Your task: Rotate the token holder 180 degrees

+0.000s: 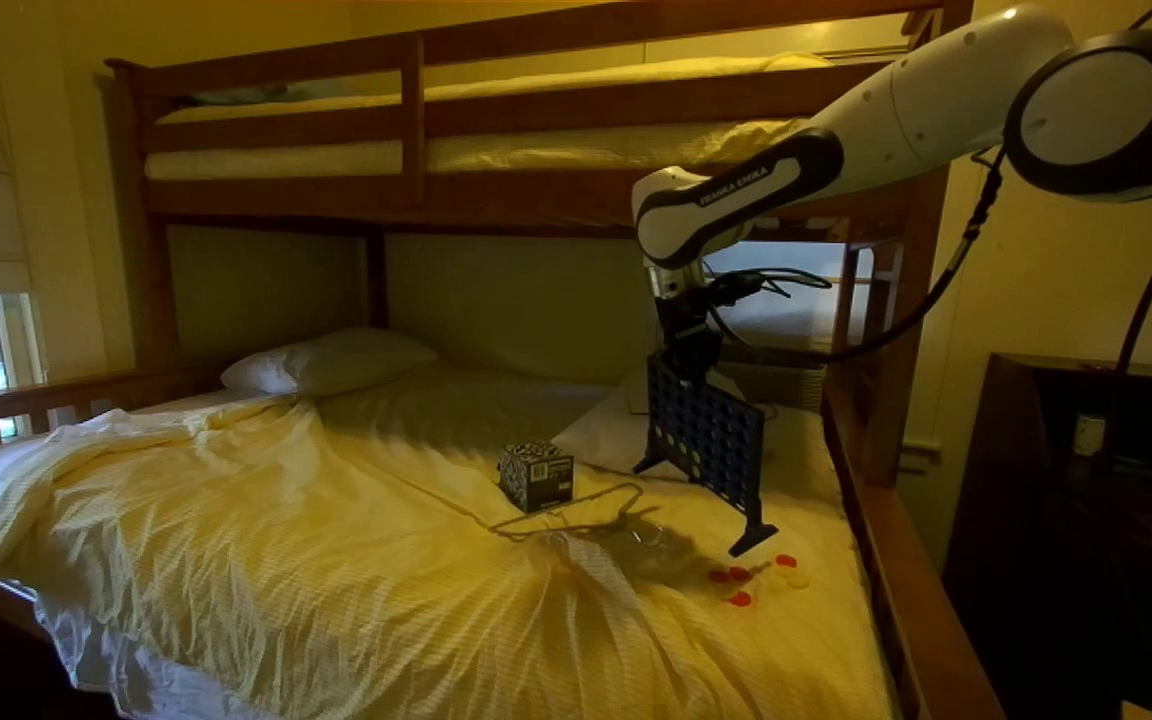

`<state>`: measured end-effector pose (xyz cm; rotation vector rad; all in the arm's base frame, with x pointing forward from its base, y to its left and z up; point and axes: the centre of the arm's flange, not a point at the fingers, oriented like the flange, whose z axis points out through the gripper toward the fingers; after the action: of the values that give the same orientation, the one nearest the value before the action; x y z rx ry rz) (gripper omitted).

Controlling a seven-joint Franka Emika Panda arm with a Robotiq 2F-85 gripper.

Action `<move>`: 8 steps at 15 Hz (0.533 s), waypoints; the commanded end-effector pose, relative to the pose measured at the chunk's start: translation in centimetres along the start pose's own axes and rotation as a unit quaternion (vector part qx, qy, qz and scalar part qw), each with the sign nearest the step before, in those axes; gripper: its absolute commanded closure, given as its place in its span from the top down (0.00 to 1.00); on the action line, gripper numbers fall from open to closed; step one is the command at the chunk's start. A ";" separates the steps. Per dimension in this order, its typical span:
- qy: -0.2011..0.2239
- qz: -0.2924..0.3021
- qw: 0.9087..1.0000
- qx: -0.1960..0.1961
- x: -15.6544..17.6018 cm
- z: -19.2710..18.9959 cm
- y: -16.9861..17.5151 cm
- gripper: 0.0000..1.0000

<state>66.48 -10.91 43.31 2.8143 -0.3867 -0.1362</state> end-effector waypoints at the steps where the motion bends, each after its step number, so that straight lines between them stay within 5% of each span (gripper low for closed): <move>1: 0.017 -0.092 0.995 -0.033 -1.0 -0.6 0.3 0.04; 8: 0.031 -0.266 0.962 -0.061 -1.2 -0.2 0.4 0.04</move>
<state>66.75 -10.73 43.14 2.7648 0.1884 -0.1889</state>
